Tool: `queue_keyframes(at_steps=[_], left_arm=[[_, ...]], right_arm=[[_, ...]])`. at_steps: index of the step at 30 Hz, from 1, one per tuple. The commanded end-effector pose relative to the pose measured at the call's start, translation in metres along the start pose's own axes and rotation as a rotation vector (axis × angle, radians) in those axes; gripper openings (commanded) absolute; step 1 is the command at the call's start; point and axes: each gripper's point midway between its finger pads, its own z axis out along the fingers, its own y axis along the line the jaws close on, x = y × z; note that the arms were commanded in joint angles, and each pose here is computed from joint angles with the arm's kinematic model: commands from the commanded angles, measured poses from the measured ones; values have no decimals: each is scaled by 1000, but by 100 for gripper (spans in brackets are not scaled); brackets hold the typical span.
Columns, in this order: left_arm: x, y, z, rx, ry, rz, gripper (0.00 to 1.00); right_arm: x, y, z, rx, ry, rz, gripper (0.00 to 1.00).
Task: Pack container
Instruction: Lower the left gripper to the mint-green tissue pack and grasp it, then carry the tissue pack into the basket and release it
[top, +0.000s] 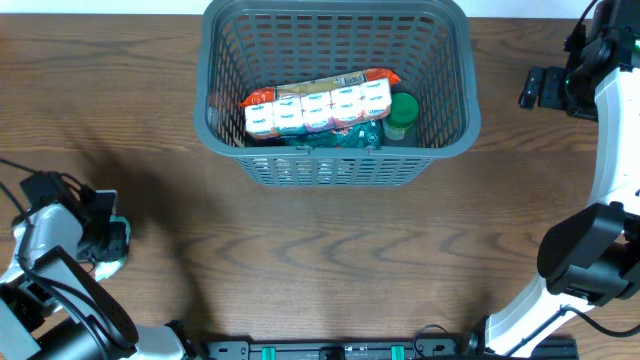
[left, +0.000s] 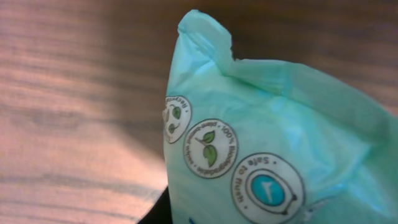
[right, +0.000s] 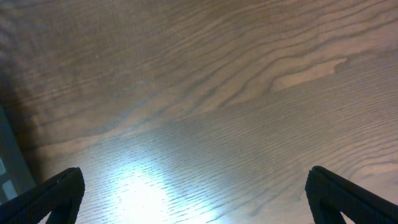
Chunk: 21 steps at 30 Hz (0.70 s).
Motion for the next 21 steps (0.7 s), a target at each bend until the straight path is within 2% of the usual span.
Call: queue_keyframes(at_steps=[1,8,12,15,19,21], left_arm=[[-25,2,-19,-36,-71,-34,6],[-66,-9,-66,-54,-204,-207,6],[-105,-21,-123,-5,-356,-261,6],[-136,-36,-185,78,-472,-289,6],[-168,-67,-269,142,-621,-182,5],[-180,-90,-309,147,-698,-70,5]], right_arm=[[2,1,3,1,10,-15,99],[2,1,3,1,10,-26,99],[2,1,3,1,10,-34,99],[2,1,3,1,11,-34,99],[2,-1,3,3,11,32,99],[2,-6,4,6,11,110,99]])
